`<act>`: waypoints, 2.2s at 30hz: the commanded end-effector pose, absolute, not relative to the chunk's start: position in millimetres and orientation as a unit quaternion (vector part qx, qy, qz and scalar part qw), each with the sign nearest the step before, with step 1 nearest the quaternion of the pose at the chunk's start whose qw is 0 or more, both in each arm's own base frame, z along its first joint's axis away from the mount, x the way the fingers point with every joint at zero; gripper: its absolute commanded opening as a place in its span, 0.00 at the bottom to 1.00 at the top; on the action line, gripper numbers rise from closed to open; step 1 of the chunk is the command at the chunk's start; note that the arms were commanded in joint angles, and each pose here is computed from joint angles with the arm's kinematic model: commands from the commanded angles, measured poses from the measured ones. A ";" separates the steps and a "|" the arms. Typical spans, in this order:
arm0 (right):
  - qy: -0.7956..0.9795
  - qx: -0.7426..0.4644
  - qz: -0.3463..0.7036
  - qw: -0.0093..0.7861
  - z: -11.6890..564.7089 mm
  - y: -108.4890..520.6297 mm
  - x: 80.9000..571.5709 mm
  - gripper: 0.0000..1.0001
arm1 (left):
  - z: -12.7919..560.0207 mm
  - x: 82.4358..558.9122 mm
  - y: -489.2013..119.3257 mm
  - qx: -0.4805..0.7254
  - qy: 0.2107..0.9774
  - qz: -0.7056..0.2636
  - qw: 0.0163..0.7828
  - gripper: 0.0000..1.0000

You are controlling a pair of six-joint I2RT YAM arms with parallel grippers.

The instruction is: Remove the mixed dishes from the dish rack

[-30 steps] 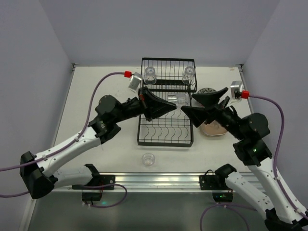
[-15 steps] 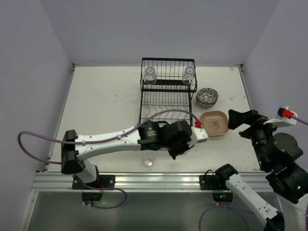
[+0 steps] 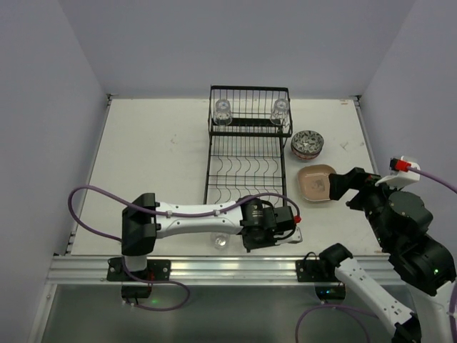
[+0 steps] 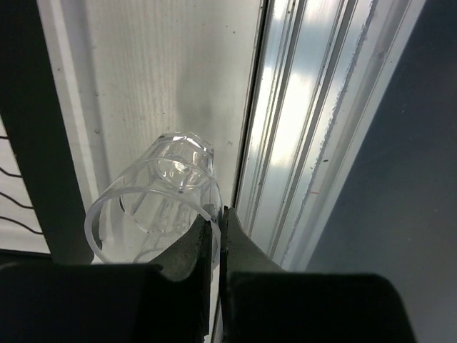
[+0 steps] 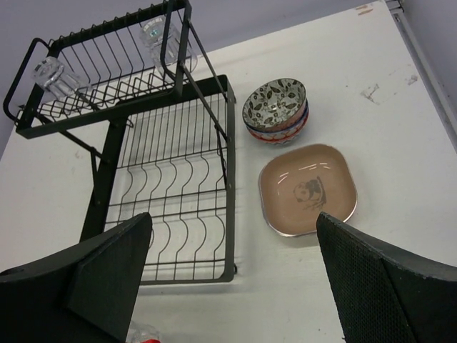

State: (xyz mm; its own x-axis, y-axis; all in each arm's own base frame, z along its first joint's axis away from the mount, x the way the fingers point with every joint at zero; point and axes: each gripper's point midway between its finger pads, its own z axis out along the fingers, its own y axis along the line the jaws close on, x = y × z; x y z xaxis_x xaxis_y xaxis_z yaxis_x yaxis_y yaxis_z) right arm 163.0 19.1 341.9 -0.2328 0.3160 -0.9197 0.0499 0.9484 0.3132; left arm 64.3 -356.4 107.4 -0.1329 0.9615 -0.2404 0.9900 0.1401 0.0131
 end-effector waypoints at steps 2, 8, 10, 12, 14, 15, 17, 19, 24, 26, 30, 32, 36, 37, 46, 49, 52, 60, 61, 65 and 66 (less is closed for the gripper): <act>0.787 0.089 0.115 0.600 336.3 28.8 166.3 0.99 | 105.0 56.9 -353.9 0.684 0.723 -0.081 0.062 0.00; 0.788 0.079 0.118 0.599 334.1 31.6 166.0 0.99 | 94.2 56.3 -355.1 0.686 0.721 -0.080 0.055 0.00; 0.787 0.077 0.121 0.600 334.7 32.3 165.3 0.99 | 91.2 56.4 -355.7 0.686 0.721 -0.085 0.050 0.00; 0.785 0.075 0.124 0.603 336.3 32.7 164.6 0.99 | 85.2 57.3 -353.9 0.685 0.722 -0.085 0.046 0.00; 0.783 0.074 0.126 0.605 338.0 32.3 163.4 0.99 | 81.8 60.3 -352.6 0.682 0.725 -0.088 0.044 0.00; 0.781 0.074 0.127 0.607 339.4 32.2 162.7 0.99 | 78.3 59.3 -352.0 0.682 0.724 -0.094 0.040 0.00; 0.779 0.073 0.129 0.609 340.4 32.5 162.2 0.99 | 74.6 62.8 -350.1 0.679 0.727 -0.092 0.041 0.00; 0.778 0.073 0.131 0.610 341.3 32.7 162.1 0.99 | 69.2 68.3 -346.6 0.673 0.734 -0.087 0.041 0.00; 0.780 0.069 0.134 0.607 340.0 36.0 163.8 0.99 | 63.5 72.4 -346.1 0.668 0.737 -0.095 0.047 0.00; 0.780 0.067 0.136 0.608 340.2 37.1 164.4 0.99 | 62.5 73.7 -346.3 0.664 0.739 -0.098 0.051 0.00; 0.779 0.061 0.142 0.607 340.4 40.8 165.4 0.99 | 62.6 72.1 -346.2 0.660 0.741 -0.111 0.054 0.12; 0.779 0.059 0.145 0.607 341.0 42.3 166.1 0.99 | 64.6 70.2 -347.2 0.660 0.740 -0.118 0.057 0.13; 0.780 0.057 0.148 0.605 341.6 45.2 167.9 0.99 | 70.0 70.9 -347.8 0.654 0.744 -0.120 0.065 0.23; 0.781 0.056 0.149 0.604 341.7 45.7 168.3 0.99 | 71.0 71.4 -347.0 0.653 0.745 -0.118 0.066 0.32; 0.786 0.056 0.139 0.600 341.9 49.5 179.8 0.99 | 146.9 109.5 -370.1 0.602 0.757 -0.148 0.206 1.00; 0.782 0.056 0.141 0.605 348.8 51.6 184.3 0.99 | 178.5 133.6 -376.4 0.555 0.774 -0.157 0.261 1.00; 0.772 0.052 0.149 0.616 364.5 56.3 190.0 0.99 | 221.3 152.3 -385.1 0.514 0.771 -0.187 0.328 1.00; 0.767 0.052 0.148 0.622 378.3 60.8 200.6 0.99 | 318.0 206.0 -372.7 0.409 0.756 -0.247 0.448 1.00; 0.768 0.050 0.151 0.620 377.0 62.2 200.6 0.99 | 324.7 215.3 -373.8 0.401 0.753 -0.246 0.459 1.00; 0.773 0.042 0.157 0.613 369.4 66.0 198.9 0.99 | 361.9 263.7 -375.0 0.383 0.734 -0.279 0.486 1.00; 0.774 0.042 0.157 0.612 367.2 65.8 198.5 0.99 | 383.2 272.3 -376.9 0.382 0.718 -0.294 0.502 1.00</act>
